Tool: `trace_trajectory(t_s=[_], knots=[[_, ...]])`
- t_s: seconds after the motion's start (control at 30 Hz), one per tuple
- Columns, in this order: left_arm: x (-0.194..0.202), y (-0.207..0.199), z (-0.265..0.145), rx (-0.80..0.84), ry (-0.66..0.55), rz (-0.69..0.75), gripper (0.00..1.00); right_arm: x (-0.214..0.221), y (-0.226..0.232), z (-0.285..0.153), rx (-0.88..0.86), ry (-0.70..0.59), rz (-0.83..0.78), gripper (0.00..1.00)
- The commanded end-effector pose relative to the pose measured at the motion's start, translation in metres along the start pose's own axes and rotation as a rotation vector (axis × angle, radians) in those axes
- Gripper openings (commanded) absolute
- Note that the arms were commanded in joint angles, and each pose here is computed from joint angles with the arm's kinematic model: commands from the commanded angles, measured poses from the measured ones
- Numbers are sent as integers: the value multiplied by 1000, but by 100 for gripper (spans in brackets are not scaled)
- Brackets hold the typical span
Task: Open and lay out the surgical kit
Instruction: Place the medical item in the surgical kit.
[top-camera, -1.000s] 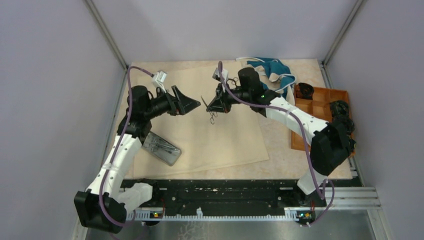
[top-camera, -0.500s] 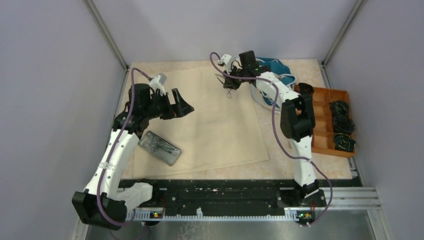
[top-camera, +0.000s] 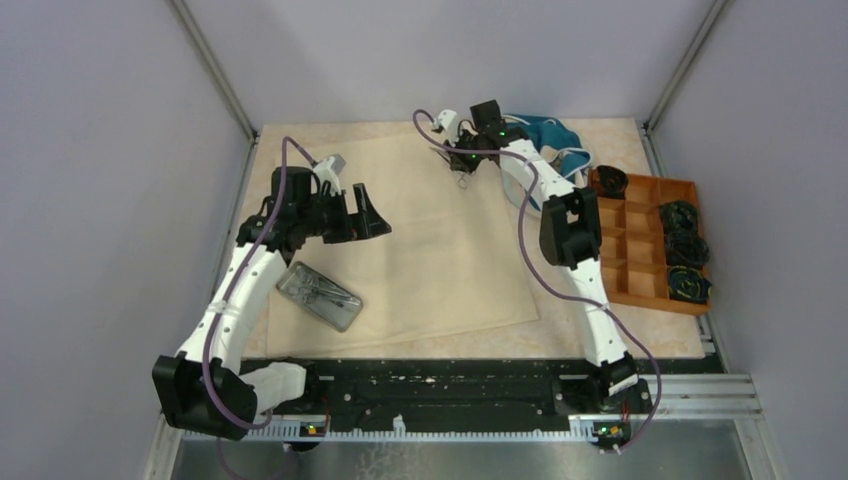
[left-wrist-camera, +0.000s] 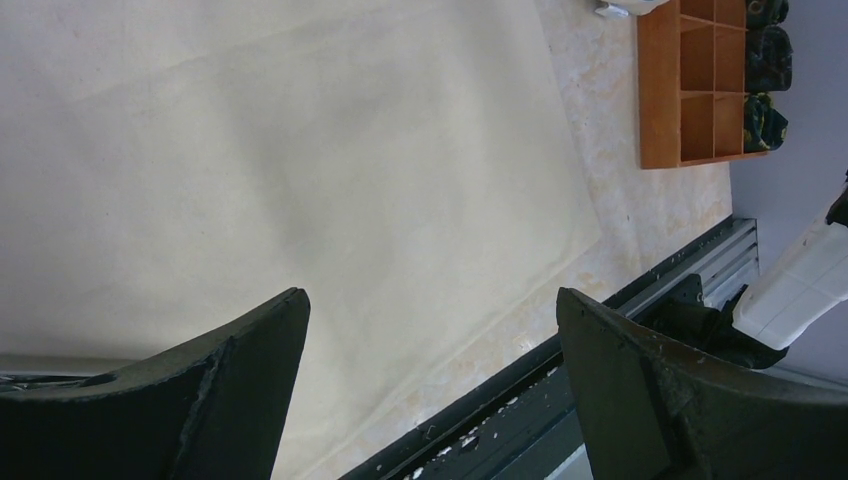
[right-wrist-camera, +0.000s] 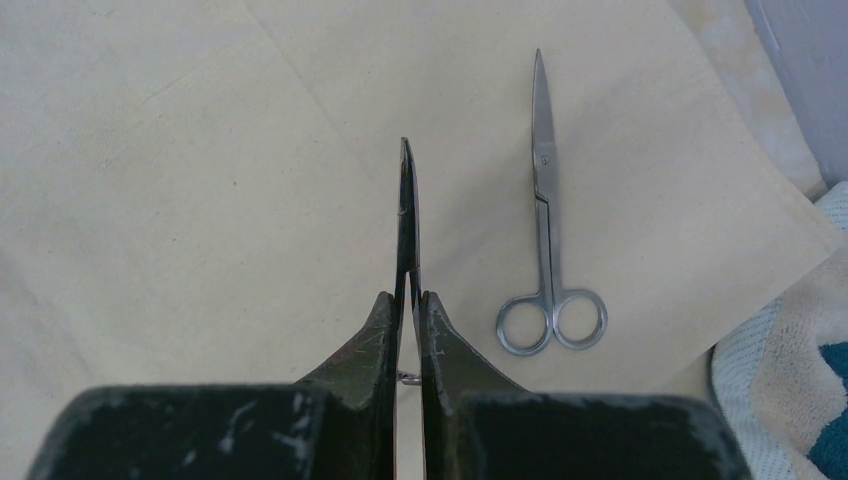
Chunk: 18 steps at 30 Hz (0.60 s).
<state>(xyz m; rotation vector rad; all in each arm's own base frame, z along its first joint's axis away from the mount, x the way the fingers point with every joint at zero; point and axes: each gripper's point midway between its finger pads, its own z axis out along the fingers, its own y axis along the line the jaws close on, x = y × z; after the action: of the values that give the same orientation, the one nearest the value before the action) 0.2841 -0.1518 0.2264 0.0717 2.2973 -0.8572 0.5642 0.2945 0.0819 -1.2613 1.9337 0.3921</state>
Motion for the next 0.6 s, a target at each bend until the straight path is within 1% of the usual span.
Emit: trace_trajectory(t_s=[0.0, 0.2, 0.47, 0.57], knots=[[-11, -7, 0, 25, -7, 37, 99, -34, -9, 11, 31, -107, -51, 0], [-13, -5, 0, 8, 6, 48, 99, -31, -8, 29, 34, -106, -12, 0], [-12, -3, 2, 2, 12, 48, 99, -21, 7, 39, 0, -77, -24, 0], [-13, -3, 2, 2, 12, 50, 99, -26, 12, 38, -14, -94, -2, 0]])
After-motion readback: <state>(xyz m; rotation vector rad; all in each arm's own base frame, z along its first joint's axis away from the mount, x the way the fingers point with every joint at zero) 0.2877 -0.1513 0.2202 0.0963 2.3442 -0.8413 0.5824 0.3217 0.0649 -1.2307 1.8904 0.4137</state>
